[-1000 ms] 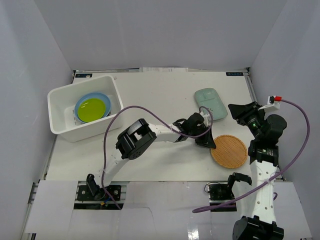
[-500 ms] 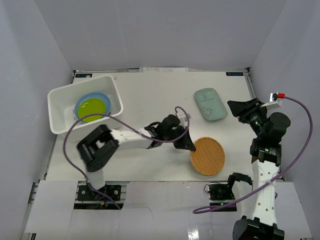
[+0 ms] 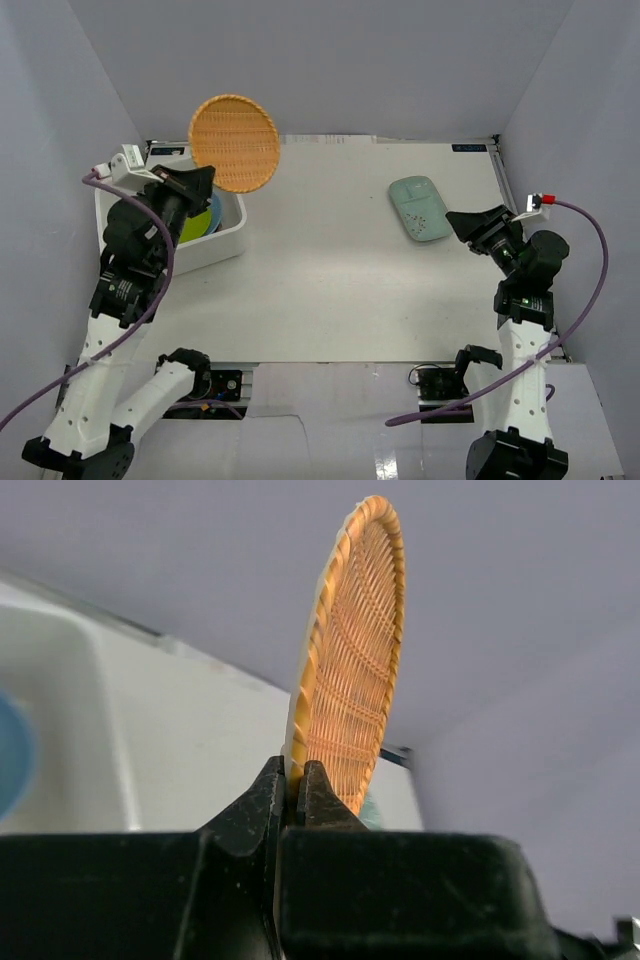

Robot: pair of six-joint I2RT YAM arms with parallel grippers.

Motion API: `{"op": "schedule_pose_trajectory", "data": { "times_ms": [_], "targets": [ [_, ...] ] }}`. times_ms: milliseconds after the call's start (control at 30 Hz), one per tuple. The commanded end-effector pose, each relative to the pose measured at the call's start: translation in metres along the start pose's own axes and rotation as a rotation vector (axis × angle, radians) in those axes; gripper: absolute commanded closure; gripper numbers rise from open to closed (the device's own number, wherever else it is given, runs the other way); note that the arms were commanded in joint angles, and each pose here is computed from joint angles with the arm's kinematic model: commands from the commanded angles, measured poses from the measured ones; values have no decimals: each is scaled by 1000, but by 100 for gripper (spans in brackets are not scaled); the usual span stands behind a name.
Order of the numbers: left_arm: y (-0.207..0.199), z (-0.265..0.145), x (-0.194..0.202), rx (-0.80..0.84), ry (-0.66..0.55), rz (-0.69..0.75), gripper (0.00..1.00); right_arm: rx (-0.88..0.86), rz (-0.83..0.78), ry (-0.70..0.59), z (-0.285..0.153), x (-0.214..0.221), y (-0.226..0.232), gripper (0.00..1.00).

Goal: Place the plates into the plastic bin on the countertop

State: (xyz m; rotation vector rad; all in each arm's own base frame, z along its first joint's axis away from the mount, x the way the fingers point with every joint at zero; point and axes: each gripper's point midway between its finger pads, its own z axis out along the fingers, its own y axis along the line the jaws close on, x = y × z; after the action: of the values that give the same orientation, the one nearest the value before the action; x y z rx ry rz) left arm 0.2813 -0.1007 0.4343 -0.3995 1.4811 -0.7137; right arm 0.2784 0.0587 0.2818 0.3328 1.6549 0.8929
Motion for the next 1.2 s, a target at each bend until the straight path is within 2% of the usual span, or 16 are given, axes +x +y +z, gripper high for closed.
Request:
{"op": "schedule_pose_trajectory", "data": {
  "times_ms": [0, 33, 133, 167, 267, 600, 667, 733, 767, 833, 867, 967, 1000, 1033, 1167],
  "targets": [
    [103, 16, 18, -403, 39, 132, 100, -23, 13, 49, 6, 16, -9, 51],
    [112, 20, 3, -419, 9, 119, 100, -20, 13, 58, 6, 19, -11, 51],
    [158, 32, -10, -536, 2, 75, 100, -3, 13, 84, 7, 27, -19, 51],
    [176, 34, -4, -553, 40, 41, 100, 5, 12, 83, 7, 28, -22, 51],
    [210, 26, 1, -623, 33, -7, 100, 22, 12, 82, 8, 30, -27, 51],
    [286, 19, 33, -823, 78, -74, 100, 145, 67, 97, 23, 49, -72, 48],
    [297, 18, 40, -858, 88, -84, 85, 191, 60, 94, 27, 48, -85, 45],
    [304, 14, 46, -888, 82, -94, 62, 221, 45, 101, 31, 45, -93, 43],
    [304, 13, 46, -882, 74, -97, 34, 242, 25, 110, 37, 41, -99, 42],
    [300, 16, 53, -838, 86, -124, 8, 249, -17, 146, 43, 40, -105, 40],
    [295, 19, 54, -808, 93, -134, 2, 280, -75, 172, 51, 35, -116, 37],
    [271, 33, 50, -686, 120, -143, 2, 347, -112, 258, 63, 37, -141, 27],
    [259, 39, 46, -619, 123, -133, 2, 355, -113, 264, 66, 36, -145, 27],
    [241, 45, 43, -543, 144, -134, 2, 382, -120, 252, 70, 33, -153, 21],
    [200, 56, 43, -404, 191, -56, 2, 490, -121, 258, 86, 33, -195, 11]
  ]
}}
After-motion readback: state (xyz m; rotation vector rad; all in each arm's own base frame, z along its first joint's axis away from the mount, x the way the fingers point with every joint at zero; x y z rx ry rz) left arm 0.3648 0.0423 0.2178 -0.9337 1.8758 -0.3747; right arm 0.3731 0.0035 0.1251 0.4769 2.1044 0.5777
